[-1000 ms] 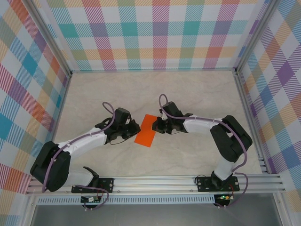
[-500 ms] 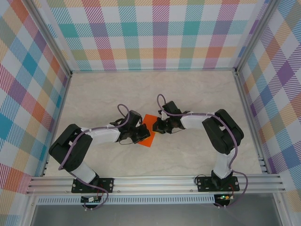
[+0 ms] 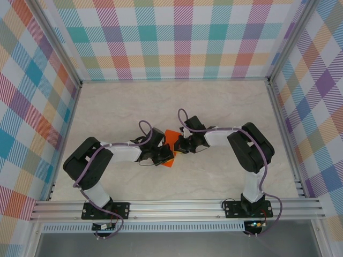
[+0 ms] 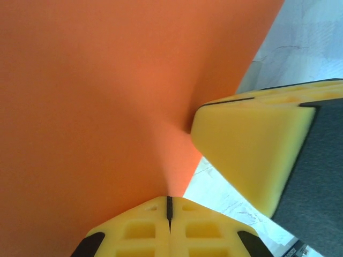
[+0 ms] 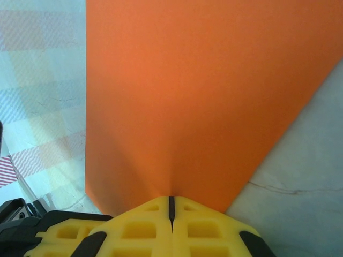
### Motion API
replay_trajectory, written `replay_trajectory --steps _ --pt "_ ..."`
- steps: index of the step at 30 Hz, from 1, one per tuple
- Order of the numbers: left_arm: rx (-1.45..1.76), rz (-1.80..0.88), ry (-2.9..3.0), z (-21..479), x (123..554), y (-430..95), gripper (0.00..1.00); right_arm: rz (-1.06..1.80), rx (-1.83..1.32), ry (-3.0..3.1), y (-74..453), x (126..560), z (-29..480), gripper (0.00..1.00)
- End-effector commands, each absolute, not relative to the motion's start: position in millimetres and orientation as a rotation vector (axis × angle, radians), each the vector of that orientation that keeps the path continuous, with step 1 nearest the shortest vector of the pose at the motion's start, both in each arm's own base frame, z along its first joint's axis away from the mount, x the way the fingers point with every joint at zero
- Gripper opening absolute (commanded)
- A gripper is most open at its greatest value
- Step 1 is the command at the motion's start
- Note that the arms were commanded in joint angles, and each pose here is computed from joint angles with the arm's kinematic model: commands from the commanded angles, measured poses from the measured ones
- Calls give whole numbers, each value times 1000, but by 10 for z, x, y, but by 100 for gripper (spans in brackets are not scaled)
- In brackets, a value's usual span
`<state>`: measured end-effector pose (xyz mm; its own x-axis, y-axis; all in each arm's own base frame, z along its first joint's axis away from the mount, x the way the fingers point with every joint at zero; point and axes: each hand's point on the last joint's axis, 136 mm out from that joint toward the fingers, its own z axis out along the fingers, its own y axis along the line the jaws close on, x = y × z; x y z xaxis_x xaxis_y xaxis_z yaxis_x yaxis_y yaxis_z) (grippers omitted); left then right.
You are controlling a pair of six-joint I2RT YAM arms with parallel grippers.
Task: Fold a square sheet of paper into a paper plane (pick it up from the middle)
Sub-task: First fold in half a square sheet of paper at the center of the table.
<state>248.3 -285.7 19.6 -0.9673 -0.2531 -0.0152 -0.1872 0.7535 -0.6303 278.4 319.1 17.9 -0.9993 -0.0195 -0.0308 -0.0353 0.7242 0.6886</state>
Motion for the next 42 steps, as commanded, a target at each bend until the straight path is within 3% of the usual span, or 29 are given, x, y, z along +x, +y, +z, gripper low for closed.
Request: replay_trajectory --steps 1,15,30,37,42 --pt "-386 -892 2931 -15 2320 -2710 0 1108 -68 2920 3137 2832 99 0" --pt "-432 -727 3063 -237 2060 -2470 0 1021 10 2863 2864 3339 -30 0" --pt "-432 -726 3068 -225 2041 -2461 0 931 132 2792 2526 3981 30 0" --pt "-329 -781 3001 -23 2265 -2632 0 1065 32 2697 2751 3771 616 0" --pt "-306 -785 2978 51 2354 -2685 0 1169 47 2725 2899 3440 539 0"
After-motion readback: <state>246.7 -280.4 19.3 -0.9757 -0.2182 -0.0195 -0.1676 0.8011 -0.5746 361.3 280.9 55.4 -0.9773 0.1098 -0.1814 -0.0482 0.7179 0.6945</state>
